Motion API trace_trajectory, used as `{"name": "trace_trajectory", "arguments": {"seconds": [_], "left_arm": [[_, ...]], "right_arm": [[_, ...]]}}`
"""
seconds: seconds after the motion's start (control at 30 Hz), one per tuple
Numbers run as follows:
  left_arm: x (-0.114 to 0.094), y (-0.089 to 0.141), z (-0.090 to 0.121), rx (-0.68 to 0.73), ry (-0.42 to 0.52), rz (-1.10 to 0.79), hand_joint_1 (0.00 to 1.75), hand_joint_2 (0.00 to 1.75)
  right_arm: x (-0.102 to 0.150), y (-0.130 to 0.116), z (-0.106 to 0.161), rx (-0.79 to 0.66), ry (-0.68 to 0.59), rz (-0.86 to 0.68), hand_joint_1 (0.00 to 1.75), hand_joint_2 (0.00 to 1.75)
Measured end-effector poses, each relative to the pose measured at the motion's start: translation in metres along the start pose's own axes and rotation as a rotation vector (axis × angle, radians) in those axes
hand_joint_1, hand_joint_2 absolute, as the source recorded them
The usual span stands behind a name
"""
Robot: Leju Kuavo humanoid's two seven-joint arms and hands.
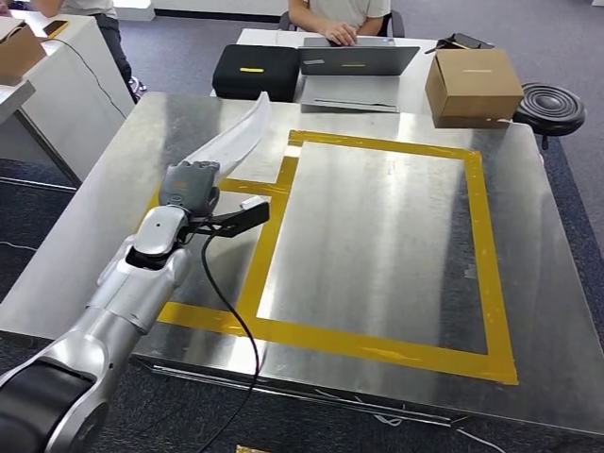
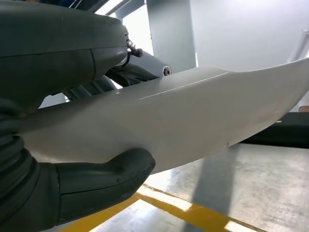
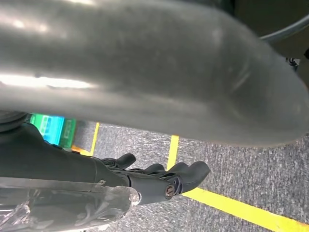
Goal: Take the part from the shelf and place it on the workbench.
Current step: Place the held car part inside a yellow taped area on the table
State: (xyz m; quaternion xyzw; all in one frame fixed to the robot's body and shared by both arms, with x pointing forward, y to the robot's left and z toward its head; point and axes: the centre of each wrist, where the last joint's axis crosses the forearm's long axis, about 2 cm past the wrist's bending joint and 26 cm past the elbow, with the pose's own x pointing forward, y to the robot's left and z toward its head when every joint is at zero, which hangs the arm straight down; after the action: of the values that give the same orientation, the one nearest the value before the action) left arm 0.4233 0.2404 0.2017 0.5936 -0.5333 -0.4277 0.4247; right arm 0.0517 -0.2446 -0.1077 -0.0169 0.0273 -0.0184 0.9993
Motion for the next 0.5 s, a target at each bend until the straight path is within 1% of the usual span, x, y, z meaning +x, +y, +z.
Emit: {"name": "trace_trajectory", "arguments": {"seconds": [0.17, 0.27, 0.4, 0.5], "left_arm": [[-0.002, -0.003, -0.001, 0.001, -0.027, -0.067, 1.75, 1.75], [-0.004, -0.006, -0.004, -0.041, -0.044, -0.122, 1.75, 1.75], [-0.007, -0.01, -0.008, -0.173, -0.017, -0.165, 1.75, 1.75], [-0.016, -0.016, -0.01, -0.332, 0.038, -0.186, 1.75, 1.75]], "right_arm": [[-0.001, 0.001, 0.0, 0.006, -0.007, 0.006, 0.0, 0.0], [-0.001, 0.0, 0.0, 0.022, -0.031, 0.019, 0.0, 0.0], [-0.001, -0.005, -0.001, 0.024, -0.049, 0.031, 0.0, 0.0], [0.001, -0.01, -0.001, 0.011, -0.05, 0.043, 0.0, 0.0]]}}
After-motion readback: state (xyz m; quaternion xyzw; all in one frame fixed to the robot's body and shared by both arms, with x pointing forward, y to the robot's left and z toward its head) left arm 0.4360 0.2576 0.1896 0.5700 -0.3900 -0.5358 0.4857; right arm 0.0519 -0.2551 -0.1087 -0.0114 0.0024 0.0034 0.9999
